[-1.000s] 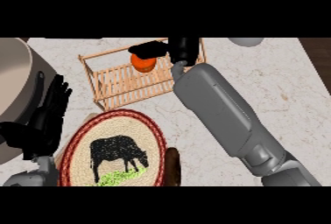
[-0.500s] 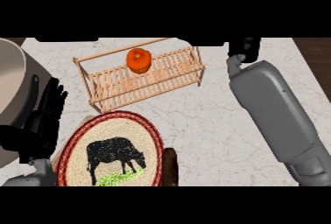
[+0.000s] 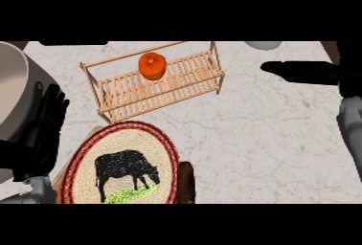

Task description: Pick the squash from the placemat and place it in the tiered shelf

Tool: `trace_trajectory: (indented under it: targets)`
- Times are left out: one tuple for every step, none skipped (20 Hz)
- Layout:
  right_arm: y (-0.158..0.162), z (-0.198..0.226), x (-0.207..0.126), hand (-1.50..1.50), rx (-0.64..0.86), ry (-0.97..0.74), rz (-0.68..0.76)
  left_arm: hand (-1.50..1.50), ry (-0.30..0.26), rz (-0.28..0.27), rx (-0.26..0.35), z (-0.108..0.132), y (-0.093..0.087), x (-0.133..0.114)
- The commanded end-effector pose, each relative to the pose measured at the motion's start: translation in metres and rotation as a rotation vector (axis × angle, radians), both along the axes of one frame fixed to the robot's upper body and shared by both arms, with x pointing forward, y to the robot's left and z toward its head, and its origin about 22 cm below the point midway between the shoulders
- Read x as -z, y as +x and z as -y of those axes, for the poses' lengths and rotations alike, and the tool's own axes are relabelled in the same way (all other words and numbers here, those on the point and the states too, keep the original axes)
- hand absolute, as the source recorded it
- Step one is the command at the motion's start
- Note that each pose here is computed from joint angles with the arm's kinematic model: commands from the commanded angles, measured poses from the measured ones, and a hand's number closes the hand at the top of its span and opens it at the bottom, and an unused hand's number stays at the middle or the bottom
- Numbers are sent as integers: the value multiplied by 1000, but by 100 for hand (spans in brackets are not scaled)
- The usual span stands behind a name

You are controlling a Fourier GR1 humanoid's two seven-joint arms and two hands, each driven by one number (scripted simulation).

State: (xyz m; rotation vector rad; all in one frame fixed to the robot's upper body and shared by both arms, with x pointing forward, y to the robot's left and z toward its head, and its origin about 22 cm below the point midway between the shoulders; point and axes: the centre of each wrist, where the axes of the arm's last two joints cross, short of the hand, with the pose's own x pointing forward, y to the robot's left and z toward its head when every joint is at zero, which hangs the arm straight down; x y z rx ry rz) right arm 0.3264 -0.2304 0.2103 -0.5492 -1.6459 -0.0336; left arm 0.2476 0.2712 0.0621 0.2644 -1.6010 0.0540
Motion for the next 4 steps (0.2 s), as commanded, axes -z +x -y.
trace_trajectory:
  targets:
    - [-20, 37, -3, -150, -38, 0, 27, 0, 0, -2, 8, -5, 8, 6]
    - [-29, 57, 3, -150, -19, -7, 27, 0, 5, 0, 16, 13, 3, -10]
    - [-29, 40, 0, -150, -38, -5, 28, 0, 3, 2, 18, 2, 20, -11]
    - [-44, 38, 18, -150, -29, 3, 9, 0, -10, 5, 14, 2, 2, 10]
